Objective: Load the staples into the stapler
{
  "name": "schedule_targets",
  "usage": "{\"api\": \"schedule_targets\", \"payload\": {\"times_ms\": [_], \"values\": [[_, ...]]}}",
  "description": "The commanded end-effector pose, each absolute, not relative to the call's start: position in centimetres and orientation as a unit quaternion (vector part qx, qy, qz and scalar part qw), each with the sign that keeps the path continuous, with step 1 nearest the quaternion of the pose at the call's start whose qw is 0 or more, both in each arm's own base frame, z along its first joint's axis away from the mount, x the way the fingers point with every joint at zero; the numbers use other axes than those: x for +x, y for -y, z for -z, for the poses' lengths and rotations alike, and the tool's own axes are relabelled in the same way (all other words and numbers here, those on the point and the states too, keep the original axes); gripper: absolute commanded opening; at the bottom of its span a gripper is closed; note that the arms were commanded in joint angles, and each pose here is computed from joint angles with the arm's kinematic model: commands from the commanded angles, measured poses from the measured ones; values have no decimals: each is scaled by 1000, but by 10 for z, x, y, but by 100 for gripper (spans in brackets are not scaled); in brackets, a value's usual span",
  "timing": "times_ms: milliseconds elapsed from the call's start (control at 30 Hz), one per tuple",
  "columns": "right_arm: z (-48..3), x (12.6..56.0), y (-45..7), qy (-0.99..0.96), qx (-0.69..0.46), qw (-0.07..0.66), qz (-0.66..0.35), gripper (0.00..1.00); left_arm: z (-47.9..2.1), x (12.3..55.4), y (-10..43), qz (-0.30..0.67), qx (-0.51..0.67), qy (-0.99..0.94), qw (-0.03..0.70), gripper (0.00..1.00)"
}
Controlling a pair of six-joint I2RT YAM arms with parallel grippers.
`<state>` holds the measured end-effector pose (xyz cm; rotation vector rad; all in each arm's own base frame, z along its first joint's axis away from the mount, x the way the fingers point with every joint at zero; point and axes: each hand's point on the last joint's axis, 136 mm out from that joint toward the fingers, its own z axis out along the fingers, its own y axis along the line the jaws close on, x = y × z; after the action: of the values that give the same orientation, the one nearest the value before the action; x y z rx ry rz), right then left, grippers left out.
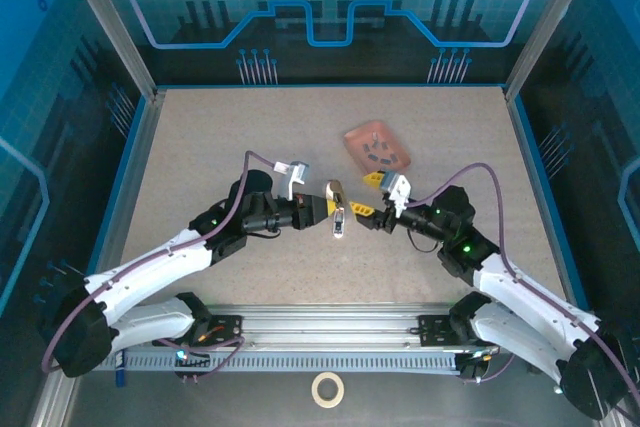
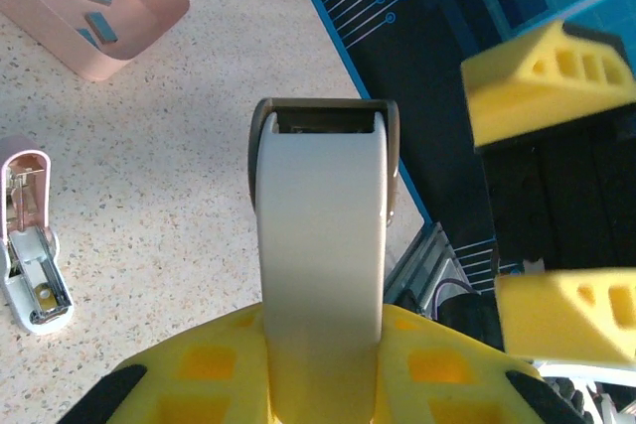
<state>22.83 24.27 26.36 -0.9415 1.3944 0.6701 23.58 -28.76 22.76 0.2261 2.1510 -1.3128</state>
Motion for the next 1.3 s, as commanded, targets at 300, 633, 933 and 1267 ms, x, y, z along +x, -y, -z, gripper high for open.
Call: {"api": "schedule_targets", "payload": {"times_ms": [300, 633, 933, 1267], "values": [[-247, 236, -268, -609, -400, 618, -294, 59, -251, 239, 294, 518, 85, -789, 318, 12], [-247, 245, -270, -607, -379, 636, -288, 52, -252, 239, 298, 530, 83, -784, 312, 12], [-231, 245, -263, -617, -379, 635, -268, 48, -256, 240, 298, 538, 74, -780, 311, 12], [-226, 243, -245, -622, -426, 631, -184, 62, -252, 239, 295, 522, 80, -790, 312, 12]]}}
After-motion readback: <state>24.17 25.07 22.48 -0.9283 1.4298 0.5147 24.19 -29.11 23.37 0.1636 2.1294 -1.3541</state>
